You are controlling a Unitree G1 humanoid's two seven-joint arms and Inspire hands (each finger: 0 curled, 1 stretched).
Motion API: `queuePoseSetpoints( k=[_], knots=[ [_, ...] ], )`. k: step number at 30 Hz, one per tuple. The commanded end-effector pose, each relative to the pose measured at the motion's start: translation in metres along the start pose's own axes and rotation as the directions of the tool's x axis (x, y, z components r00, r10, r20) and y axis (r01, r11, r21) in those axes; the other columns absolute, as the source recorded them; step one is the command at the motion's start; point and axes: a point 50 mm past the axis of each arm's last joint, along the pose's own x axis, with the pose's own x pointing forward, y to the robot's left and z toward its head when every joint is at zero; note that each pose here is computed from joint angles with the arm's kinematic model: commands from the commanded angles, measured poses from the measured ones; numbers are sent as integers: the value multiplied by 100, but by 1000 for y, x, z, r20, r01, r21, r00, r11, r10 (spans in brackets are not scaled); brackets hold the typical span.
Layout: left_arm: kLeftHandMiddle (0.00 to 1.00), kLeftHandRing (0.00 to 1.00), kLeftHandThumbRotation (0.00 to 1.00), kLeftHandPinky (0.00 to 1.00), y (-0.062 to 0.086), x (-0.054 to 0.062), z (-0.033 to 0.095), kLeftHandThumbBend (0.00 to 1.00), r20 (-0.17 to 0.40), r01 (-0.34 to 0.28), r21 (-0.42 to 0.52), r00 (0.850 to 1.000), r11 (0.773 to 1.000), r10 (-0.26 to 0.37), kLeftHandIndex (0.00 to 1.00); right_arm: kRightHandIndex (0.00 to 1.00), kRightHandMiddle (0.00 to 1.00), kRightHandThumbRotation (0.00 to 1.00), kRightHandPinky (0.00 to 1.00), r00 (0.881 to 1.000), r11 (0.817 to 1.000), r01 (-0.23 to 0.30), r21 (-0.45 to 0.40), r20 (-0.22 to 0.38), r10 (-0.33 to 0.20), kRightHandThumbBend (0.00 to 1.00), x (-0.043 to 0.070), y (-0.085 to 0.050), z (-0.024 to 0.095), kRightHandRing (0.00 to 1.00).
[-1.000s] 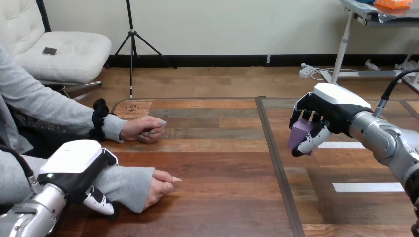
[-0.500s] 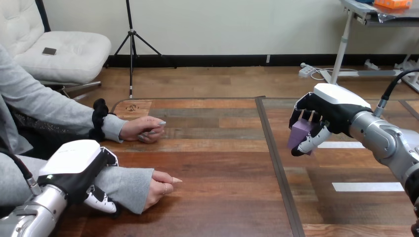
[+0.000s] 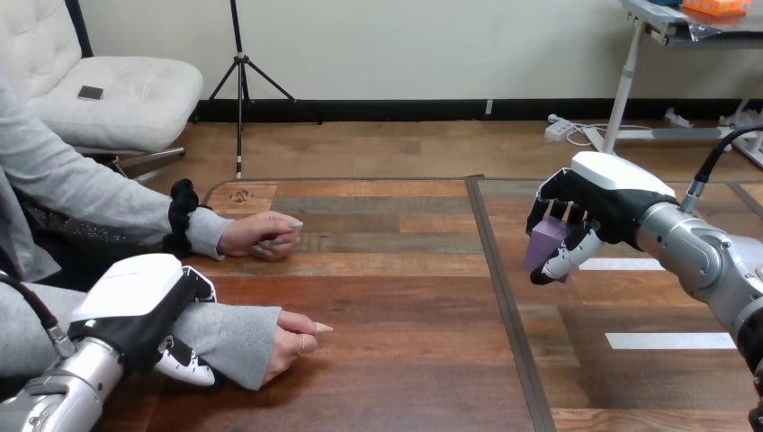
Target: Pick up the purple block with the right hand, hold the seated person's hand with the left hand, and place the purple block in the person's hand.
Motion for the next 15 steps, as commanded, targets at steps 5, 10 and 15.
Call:
queuePoseSetpoints(
  k=[5, 10, 15],
  knots=[
    [37, 35, 0, 31, 39, 2, 16, 79, 71, -152, -38, 985, 988, 154, 36, 47, 49, 0, 39, 988, 990, 139, 1, 71, -139, 73, 4, -48, 20, 45],
    [37, 35, 0, 31, 46, 1, 19, 78, 76, -153, -43, 985, 987, 156, 36, 47, 49, 0, 39, 988, 990, 141, -1, 69, -141, 74, 4, -48, 20, 44],
    [36, 34, 0, 31, 53, -2, 24, 78, 90, -185, -40, 978, 982, 188, 36, 46, 49, 0, 39, 987, 990, 143, -6, 72, -142, 74, 4, -48, 21, 44]
  ],
)
